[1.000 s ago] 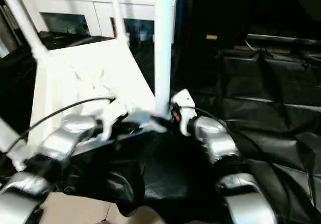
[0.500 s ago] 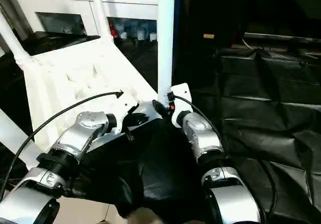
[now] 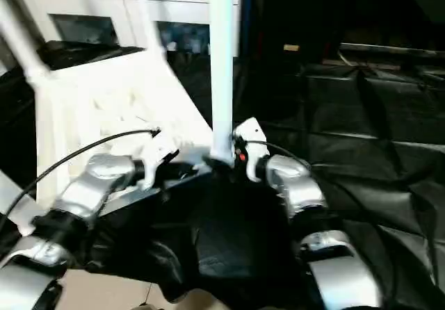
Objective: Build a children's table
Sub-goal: Rotate leg to tighten
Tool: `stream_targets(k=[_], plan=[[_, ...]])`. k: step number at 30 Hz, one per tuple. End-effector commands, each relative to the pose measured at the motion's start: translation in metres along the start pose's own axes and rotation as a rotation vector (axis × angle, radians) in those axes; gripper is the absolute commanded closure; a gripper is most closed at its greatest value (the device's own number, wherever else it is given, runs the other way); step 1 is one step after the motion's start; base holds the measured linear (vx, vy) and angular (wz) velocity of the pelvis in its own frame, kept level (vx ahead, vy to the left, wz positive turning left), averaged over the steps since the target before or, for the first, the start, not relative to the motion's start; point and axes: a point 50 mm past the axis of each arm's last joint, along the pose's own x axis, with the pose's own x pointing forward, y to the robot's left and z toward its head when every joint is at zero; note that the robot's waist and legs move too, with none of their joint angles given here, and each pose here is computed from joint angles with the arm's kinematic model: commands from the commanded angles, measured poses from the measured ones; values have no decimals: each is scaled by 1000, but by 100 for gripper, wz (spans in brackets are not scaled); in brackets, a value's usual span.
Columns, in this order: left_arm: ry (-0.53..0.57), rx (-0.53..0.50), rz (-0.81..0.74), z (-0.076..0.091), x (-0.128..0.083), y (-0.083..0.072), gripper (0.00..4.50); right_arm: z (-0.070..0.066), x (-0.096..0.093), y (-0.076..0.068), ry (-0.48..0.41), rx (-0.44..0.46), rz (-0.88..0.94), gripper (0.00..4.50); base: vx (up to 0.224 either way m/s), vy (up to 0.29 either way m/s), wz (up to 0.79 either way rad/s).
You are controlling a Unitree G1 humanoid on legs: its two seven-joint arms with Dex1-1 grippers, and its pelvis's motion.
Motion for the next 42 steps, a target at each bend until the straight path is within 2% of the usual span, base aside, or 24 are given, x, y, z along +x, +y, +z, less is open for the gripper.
stream_targets(k=[1,5,12,25,33,37,42], plan=[[-72,53,-68,15,-1,-5,450,0,-2,6,5,-6,102,22,0,0,0],[-56,66,-142,9,-10,-9,450,-2,-9,9,24,-21,174,22,0,0,0],[-37,57,-239,3,-21,-16,450,-4,-15,14,62,-28,263,84,0,0,0],[-41,62,-221,2,-20,-18,450,-9,-11,22,62,-18,300,176,0,0,0],[-58,40,-27,6,-4,-5,450,-20,7,21,59,18,90,183,0,0,0],[-60,15,85,16,15,1,450,-25,28,21,59,94,-100,184,0,0,0],[-73,-22,189,28,32,3,450,-24,48,23,47,173,-280,184,0,0,0]])
